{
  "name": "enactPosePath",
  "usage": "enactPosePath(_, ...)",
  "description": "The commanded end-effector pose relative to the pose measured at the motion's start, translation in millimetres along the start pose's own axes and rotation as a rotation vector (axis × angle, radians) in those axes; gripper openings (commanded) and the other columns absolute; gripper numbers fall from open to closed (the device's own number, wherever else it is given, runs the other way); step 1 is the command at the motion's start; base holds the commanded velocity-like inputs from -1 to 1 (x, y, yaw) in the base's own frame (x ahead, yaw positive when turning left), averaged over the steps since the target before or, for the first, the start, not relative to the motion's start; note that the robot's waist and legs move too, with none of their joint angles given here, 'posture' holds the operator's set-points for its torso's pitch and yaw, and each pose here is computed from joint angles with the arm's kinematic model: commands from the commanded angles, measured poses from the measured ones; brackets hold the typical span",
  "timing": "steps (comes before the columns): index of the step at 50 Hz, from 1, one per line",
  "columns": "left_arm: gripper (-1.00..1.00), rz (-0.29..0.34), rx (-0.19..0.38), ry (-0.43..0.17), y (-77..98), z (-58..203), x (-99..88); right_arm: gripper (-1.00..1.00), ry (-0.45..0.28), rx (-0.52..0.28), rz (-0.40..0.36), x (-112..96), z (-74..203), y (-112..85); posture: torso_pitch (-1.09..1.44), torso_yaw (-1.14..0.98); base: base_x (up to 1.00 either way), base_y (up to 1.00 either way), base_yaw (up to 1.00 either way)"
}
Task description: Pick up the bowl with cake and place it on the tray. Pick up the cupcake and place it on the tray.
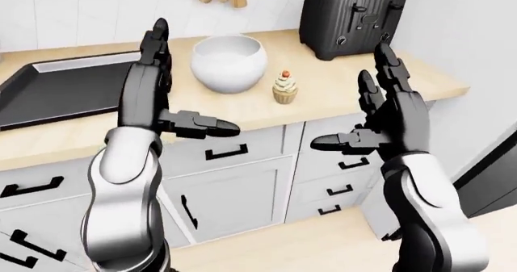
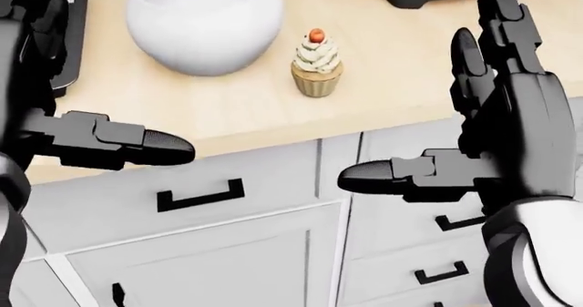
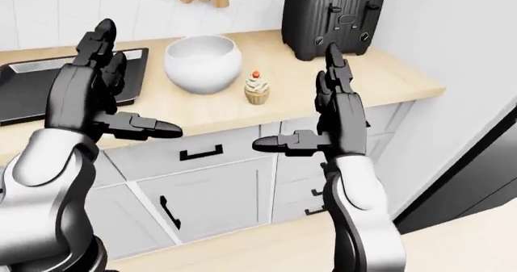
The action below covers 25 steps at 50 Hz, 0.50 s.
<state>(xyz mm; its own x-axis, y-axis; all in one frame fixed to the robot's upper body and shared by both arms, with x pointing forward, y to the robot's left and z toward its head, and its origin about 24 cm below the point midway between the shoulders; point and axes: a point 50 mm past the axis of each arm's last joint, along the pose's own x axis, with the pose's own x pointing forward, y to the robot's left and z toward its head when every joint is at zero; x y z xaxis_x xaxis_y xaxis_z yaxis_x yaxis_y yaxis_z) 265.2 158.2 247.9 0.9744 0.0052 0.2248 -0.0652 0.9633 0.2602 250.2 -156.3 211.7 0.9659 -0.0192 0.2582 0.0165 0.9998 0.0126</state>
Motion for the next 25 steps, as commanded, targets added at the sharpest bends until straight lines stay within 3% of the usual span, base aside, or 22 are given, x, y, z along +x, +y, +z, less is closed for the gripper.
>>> enactPosePath(1, 1.0, 0.049, 0.013, -0.081, 7.3, 13.1, -2.0, 1.0, -0.095, 0.01, 0.032, -1.4, 14.2, 4.9, 0.0, 0.0, 0.36, 0.0, 0.0)
enactPosePath(25, 1.0, 0.057, 0.016, -0.095, 11.1, 22.9, -7.3, 1.0, -0.099, 0.017, 0.049, -2.7, 17.4, 7.6, 0.0, 0.0, 0.31, 0.0, 0.0)
